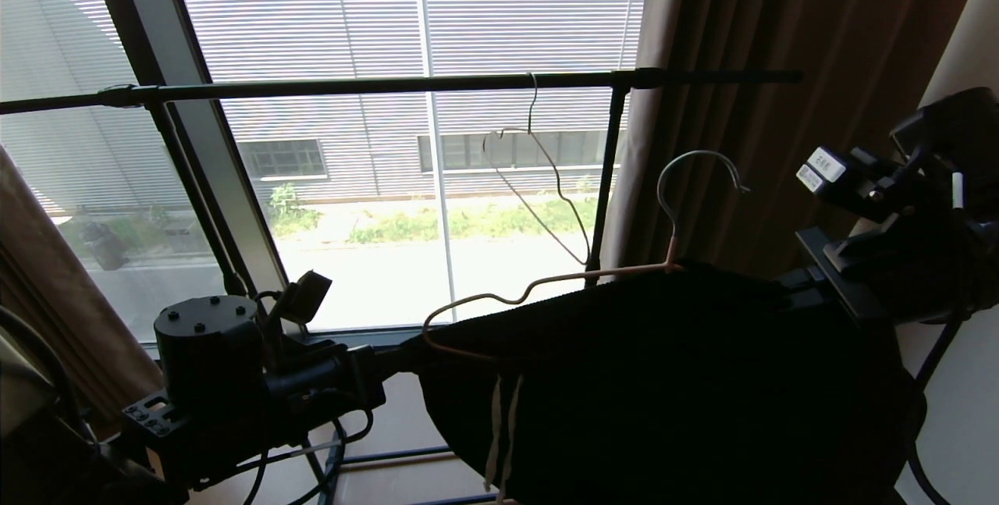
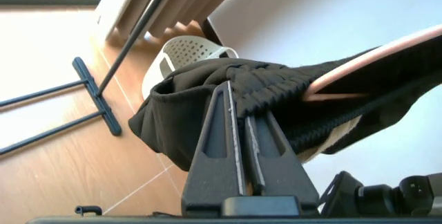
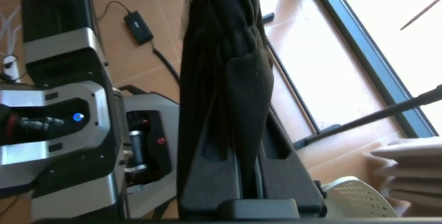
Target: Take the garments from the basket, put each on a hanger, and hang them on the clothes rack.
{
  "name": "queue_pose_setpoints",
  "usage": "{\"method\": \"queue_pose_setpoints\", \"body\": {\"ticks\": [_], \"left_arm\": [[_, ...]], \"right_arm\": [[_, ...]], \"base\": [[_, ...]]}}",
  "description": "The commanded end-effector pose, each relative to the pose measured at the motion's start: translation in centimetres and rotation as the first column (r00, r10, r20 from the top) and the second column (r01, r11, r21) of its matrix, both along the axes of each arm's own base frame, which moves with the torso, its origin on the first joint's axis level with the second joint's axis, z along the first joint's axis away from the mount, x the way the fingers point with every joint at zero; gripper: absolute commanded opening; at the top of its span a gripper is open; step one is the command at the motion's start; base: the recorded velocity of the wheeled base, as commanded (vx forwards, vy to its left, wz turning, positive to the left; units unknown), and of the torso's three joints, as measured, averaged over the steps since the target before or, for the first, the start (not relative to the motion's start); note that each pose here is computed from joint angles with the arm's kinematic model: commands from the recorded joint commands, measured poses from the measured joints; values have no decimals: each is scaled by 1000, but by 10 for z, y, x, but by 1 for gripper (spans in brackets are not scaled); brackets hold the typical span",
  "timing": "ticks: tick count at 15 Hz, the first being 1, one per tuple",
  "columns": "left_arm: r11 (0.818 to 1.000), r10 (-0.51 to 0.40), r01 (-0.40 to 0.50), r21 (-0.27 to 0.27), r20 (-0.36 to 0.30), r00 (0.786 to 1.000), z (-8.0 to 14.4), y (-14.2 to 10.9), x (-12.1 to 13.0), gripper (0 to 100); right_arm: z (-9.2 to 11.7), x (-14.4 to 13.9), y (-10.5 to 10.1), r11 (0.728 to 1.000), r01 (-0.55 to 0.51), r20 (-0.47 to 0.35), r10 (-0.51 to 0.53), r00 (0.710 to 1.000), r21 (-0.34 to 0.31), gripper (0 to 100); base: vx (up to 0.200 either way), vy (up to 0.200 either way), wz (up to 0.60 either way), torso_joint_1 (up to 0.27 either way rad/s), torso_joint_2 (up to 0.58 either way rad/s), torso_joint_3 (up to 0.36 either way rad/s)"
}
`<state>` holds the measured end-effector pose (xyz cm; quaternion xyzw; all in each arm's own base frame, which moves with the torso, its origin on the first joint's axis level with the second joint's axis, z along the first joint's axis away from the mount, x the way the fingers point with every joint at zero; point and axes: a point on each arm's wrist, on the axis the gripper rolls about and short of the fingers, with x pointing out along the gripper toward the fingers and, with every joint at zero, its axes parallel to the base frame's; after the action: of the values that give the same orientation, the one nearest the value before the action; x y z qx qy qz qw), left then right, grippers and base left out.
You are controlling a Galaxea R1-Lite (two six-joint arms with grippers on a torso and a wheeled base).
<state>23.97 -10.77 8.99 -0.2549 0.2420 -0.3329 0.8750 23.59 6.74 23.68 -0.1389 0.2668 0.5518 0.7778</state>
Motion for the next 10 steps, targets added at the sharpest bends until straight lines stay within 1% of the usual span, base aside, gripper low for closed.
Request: {"method": "queue_pose_setpoints", "body": {"ticks": [1,2,3,4,7,10], "left_arm": [[1000,11,-11,-5,15,1000,3,2,4,0],[1000,15,-14,-8,21,1000,4,2,6,0],[1000,15,-14,-9,24,1000,4,2,7,0],[1000,18,-17,-11,29,999,7,2,10,0],[1000,18,-18,-4,11,1000,10,0,15,0],[1000,19,-19,-10,27,999,22,-1,19,0]], "right_arm": [[-9,-5,-1,1000,7,2,-7,1000,-13,0],[-15,-6,-1,1000,7,5,-7,1000,-20,0],[-17,-6,-2,1000,7,3,-7,1000,-24,0],[-22,-8,-2,999,13,-8,-14,1000,-43,0],[-26,-12,-3,999,14,-22,-15,1000,-51,0],[-31,-14,-3,997,18,-37,-20,999,-69,0]], "base": [[0,0,0,0,0,0],[0,0,0,0,0,0],[0,0,0,0,0,0],[0,0,0,0,0,0],[0,0,0,0,0,0],[0,0,0,0,0,0]]}}
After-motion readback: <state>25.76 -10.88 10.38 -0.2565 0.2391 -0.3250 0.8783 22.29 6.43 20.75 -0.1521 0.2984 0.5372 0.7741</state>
